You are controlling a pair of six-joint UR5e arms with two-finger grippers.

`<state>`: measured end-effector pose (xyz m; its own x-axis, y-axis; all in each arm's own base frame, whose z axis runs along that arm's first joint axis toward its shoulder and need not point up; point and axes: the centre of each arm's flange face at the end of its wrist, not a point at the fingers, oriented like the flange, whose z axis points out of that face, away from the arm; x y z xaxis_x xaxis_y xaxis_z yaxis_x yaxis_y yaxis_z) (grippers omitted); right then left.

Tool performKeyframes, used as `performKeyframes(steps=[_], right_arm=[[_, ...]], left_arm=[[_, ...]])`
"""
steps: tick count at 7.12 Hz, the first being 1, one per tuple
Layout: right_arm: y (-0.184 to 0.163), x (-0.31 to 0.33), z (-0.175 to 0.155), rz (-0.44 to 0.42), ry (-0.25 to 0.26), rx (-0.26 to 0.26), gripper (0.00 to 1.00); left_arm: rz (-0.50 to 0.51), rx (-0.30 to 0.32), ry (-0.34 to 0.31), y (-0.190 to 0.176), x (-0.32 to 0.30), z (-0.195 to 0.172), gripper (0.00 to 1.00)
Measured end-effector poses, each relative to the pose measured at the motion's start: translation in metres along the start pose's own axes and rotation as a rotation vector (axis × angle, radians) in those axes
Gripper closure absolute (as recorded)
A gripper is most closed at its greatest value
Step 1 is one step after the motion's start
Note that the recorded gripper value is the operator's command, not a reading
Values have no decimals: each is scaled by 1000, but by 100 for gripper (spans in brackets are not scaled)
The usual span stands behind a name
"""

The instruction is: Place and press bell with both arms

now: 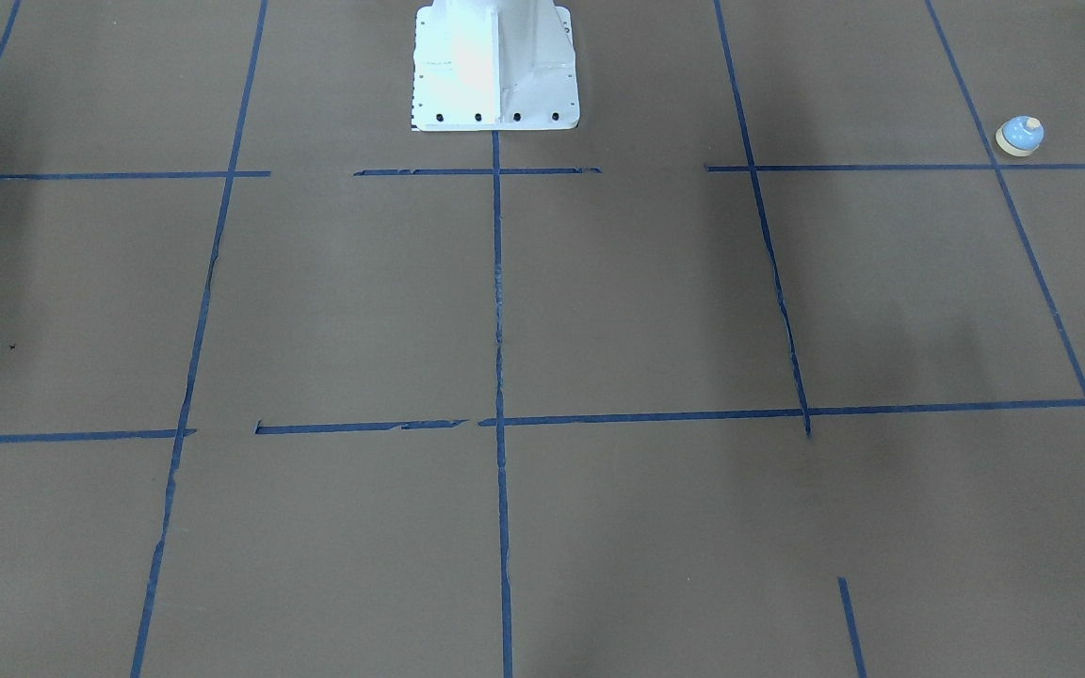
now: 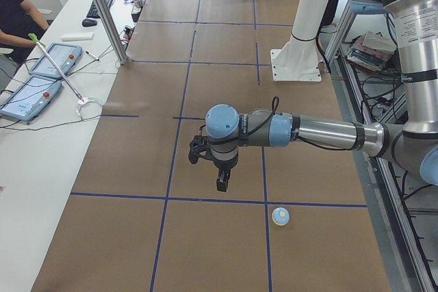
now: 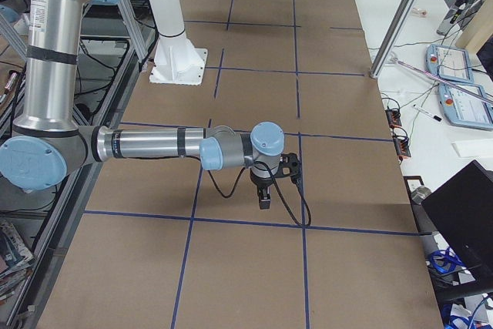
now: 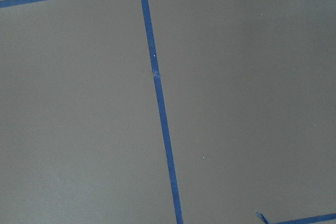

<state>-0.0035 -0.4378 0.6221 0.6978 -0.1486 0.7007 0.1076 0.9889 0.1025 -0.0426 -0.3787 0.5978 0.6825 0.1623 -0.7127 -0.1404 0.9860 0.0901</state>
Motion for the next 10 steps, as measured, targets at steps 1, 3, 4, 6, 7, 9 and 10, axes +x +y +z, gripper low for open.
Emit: performKeyframes(steps=[1,3,4,6,7,9,10], right_arm=[[-1,-1,0,0,-1,1,0],[-1,-2,-1,-1,-3,3,0],[-1,-2,-2,1,-4,4,0],[0,-2,-1,5,-6,2,0],[1,-2,-1,6,-8,1,0],[1,-1,0,6,-9,0,0],[1,-1,0,5,-9,0,0]], left_arm=[[9,5,-7,-2,1,-1,0],[29,12,-25,-3,2,-3,0],[32,13,-27,-3,2,-3,0],[26,11,-29,-3,2,-3,0],[20,10,-27,-2,2,-3,0],[26,13,-21,1,4,-3,0],[24,9,-16,7,3,-2,0]])
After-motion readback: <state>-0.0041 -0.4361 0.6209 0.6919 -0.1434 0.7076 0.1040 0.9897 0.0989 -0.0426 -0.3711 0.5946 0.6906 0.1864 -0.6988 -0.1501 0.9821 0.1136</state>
